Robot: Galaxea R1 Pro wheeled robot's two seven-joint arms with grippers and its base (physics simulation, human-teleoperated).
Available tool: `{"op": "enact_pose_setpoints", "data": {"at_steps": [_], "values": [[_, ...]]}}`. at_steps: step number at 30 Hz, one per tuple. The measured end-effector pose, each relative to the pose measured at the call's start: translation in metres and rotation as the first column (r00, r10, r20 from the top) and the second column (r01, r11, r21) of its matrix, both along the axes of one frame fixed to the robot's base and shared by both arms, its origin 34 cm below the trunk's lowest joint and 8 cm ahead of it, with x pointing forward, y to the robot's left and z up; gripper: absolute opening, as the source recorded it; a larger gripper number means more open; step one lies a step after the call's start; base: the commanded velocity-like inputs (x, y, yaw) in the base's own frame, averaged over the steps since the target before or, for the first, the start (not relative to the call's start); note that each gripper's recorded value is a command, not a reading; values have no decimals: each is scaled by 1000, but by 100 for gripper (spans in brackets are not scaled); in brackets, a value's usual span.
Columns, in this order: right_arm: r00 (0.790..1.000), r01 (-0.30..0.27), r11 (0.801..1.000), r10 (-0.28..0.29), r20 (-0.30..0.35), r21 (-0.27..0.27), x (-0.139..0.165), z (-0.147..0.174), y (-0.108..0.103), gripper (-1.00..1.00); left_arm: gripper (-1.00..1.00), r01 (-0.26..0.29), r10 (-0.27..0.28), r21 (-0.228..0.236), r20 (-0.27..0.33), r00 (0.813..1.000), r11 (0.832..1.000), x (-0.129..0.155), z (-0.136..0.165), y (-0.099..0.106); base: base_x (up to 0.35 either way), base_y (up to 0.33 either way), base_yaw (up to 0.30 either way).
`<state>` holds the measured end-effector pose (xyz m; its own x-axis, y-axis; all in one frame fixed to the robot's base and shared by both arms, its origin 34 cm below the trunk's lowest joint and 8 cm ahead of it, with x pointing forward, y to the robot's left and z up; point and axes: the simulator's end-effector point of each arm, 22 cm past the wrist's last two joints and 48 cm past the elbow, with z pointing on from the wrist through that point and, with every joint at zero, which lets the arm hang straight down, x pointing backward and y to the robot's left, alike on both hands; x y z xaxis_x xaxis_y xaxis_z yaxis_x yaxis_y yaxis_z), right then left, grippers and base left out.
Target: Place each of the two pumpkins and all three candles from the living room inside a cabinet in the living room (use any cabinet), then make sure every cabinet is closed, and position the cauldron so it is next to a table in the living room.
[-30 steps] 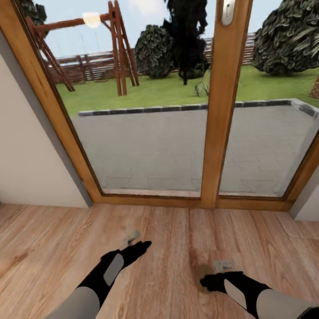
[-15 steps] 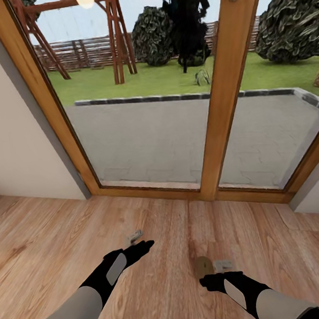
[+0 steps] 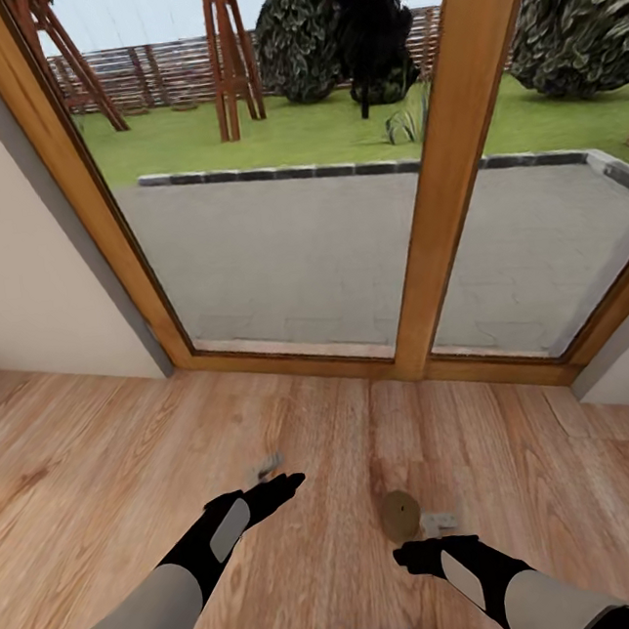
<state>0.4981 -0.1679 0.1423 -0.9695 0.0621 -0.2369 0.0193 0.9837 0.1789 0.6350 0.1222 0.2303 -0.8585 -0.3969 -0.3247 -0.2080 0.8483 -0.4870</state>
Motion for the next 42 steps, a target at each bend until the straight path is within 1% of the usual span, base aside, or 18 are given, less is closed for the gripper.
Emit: {"op": "enact_pose_setpoints", "data": {"at_steps": [6, 17, 21, 23, 26, 29, 42], "values": [[1000, -1, 1000, 1, -24, 0, -9, -11, 0, 100, 100, 0, 0, -2, -24, 1000, 1000, -7, -14, 0, 0, 0, 0], [1000, -4, 1000, 4, -24, -8, -9, -11, 0, 100, 100, -2, 2, -1, -23, 1000, 1000, -6, -14, 1, 0, 0, 3], [1000, -5, 1000, 5, -25, -8, -9, -11, 0, 100, 100, -3, 3, 1, -25, 1000, 1000, -7, -15, 1, 0, 0, 136], [1000, -9, 1000, 9, -26, -9, -10, -12, 1, 100, 100, -3, 4, 1, -26, 1000, 1000, -7, -15, 2, 3, 0, 176], [999, -41, 999, 41, -26, -18, -12, -12, 2, 100, 100, -4, 4, 2, -27, 1000, 1000, -7, -16, 2, 129, 35, 64], [998, -53, 998, 52, -25, -22, -12, -12, 2, 100, 100, -5, 5, 3, -27, 1000, 1000, -7, -16, 2, 111, 32, 14], [998, -55, 998, 54, -25, -22, -12, -13, 2, 100, 100, -5, 5, 5, -29, 1000, 1000, -8, -17, 2, 17, -4, 1]]}}
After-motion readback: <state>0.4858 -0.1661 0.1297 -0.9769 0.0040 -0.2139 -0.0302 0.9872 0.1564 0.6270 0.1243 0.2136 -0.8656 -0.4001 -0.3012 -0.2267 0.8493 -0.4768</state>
